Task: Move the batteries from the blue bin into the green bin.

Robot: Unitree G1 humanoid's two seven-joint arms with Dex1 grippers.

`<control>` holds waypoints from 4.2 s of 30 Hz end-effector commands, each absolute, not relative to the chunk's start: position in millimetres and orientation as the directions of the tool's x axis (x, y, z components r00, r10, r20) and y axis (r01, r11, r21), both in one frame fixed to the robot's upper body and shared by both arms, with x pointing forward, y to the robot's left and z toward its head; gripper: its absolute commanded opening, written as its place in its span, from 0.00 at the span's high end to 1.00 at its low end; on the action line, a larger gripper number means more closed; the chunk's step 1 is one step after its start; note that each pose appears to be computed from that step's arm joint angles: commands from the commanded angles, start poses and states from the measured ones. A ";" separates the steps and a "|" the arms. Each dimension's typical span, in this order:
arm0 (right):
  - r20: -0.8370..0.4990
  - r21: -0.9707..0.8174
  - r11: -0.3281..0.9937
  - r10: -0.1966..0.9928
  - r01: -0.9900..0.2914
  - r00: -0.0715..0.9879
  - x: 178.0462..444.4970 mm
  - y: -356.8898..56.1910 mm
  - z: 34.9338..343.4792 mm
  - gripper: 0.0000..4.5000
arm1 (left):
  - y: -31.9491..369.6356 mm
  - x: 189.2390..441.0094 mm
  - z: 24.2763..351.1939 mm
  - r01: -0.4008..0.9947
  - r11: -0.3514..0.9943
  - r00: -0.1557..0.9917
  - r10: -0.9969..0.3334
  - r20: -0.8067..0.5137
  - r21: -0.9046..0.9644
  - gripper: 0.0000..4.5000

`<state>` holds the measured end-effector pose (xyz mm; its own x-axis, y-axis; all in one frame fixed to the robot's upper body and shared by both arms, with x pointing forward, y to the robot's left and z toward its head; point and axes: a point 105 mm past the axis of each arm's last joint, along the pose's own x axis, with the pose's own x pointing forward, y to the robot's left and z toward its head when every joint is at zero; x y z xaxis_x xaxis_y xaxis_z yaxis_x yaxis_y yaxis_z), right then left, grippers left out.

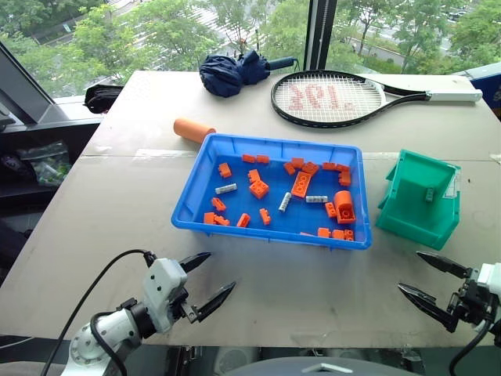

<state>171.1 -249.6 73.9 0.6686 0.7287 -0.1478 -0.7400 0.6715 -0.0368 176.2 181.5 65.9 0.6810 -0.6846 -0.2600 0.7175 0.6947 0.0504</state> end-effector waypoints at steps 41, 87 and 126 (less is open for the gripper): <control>-0.302 -0.240 0.291 0.884 -0.926 0.356 316.6 -86.5 161.6 0.03 | 170.9 224.6 226.7 0.946 0.153 0.237 -0.928 -0.288 0.287 0.00; -0.496 -0.425 0.732 0.304 -0.532 0.814 313.9 -250.6 199.5 0.99 | 96.1 238.6 298.7 0.959 0.032 0.046 -0.998 -0.043 0.281 0.00; -0.729 -0.252 -0.344 0.682 -0.904 -0.056 353.5 5.3 134.9 0.12 | 217.6 219.0 203.9 0.874 0.432 0.486 -0.802 -0.347 0.225 0.00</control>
